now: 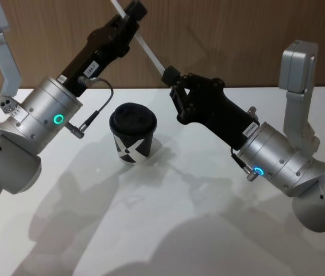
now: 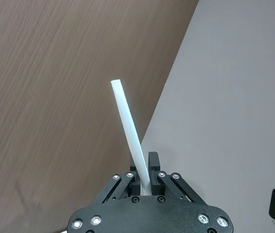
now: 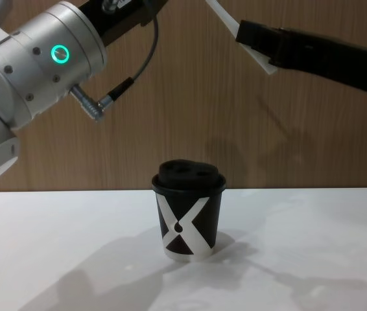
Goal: Pick up the straw with one hand, pass it to the other hand, and insert it into the cup.
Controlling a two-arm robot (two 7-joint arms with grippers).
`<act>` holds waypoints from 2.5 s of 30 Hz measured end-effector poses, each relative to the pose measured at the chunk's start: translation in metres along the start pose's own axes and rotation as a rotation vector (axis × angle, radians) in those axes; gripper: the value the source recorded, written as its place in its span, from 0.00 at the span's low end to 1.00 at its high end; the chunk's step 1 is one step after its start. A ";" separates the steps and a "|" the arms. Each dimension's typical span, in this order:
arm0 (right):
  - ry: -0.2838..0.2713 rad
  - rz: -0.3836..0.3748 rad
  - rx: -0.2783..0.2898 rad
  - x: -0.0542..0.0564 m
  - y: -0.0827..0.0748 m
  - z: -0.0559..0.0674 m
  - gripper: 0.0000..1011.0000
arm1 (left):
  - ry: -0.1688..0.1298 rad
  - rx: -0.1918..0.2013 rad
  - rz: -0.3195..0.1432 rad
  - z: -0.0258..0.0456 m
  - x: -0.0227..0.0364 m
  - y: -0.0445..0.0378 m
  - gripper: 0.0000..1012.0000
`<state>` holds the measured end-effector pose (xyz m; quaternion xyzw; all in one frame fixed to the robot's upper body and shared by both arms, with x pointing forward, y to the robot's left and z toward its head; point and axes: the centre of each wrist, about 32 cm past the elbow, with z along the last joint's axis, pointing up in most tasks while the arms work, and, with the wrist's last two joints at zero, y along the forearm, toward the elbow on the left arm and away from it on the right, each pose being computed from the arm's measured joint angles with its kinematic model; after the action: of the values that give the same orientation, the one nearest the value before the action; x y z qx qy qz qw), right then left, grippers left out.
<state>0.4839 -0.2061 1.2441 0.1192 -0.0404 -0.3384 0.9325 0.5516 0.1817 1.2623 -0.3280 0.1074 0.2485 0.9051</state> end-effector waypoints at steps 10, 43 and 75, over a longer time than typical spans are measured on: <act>0.000 0.000 0.000 0.000 0.000 0.000 0.00 | -0.009 -0.006 0.008 0.0015 0.0003 0.0013 0.05; 0.000 0.000 -0.001 0.000 0.000 0.000 0.52 | -0.029 -0.022 0.025 0.0061 0.0003 0.0055 0.00; 0.000 0.000 0.000 0.000 0.000 0.000 0.99 | -0.381 0.203 0.107 0.0072 -0.0106 0.0058 0.01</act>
<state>0.4839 -0.2061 1.2441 0.1193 -0.0404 -0.3383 0.9326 0.5397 0.1862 1.2685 -0.1763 -0.0240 0.3418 0.9228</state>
